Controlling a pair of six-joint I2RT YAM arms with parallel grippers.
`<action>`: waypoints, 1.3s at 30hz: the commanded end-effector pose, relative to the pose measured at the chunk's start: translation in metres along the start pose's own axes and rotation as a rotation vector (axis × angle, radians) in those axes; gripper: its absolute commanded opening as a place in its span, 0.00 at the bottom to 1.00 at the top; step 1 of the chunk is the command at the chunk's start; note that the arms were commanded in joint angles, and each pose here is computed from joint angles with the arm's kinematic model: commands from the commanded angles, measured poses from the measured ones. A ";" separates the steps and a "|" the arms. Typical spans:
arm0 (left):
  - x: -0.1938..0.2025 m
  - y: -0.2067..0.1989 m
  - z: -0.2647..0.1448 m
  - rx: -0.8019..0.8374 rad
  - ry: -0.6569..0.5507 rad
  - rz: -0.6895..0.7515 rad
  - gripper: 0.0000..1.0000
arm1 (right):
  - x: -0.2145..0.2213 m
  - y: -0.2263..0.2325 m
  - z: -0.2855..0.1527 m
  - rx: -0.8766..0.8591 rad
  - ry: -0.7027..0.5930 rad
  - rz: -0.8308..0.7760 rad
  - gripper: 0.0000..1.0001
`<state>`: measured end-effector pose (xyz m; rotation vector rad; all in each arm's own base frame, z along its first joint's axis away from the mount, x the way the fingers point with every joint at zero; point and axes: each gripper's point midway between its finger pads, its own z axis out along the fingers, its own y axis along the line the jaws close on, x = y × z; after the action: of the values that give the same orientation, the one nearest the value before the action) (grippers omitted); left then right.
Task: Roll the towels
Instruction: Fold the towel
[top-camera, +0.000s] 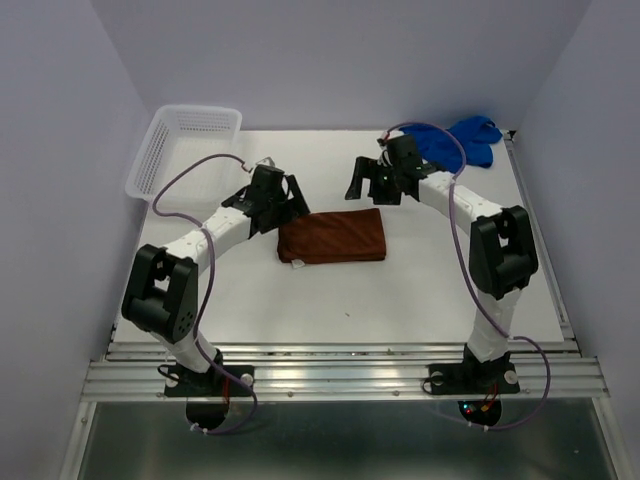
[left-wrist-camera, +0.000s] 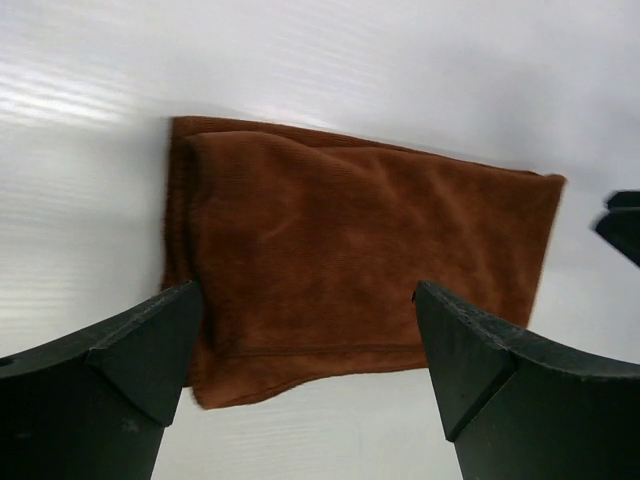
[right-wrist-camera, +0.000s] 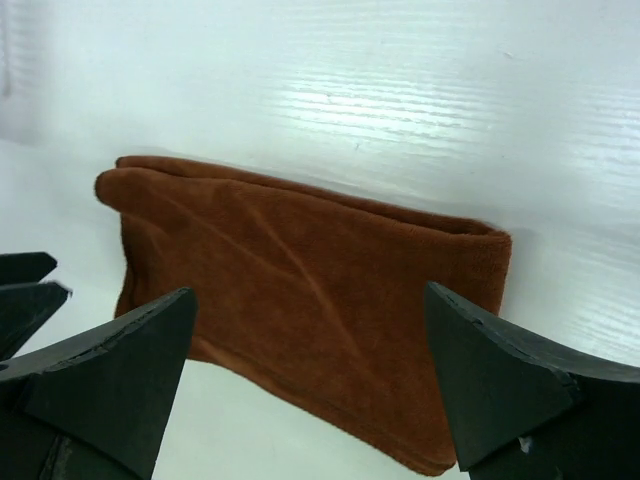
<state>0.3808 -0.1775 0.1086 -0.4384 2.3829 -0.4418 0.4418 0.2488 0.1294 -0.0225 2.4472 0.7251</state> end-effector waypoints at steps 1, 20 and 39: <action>0.011 -0.033 0.009 0.097 0.059 0.035 0.99 | 0.004 -0.004 0.019 -0.034 0.027 -0.072 1.00; 0.006 -0.102 0.132 0.257 0.136 0.257 0.99 | 0.160 0.007 -0.013 -0.075 0.230 -0.165 1.00; -0.038 -0.178 0.135 0.397 0.041 0.361 0.99 | 0.136 0.093 -0.050 -0.232 0.037 -0.791 1.00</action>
<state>0.5247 -0.3552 0.0566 0.1702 2.3389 -0.7505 0.2689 0.3386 0.1049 -0.8477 2.3316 0.7981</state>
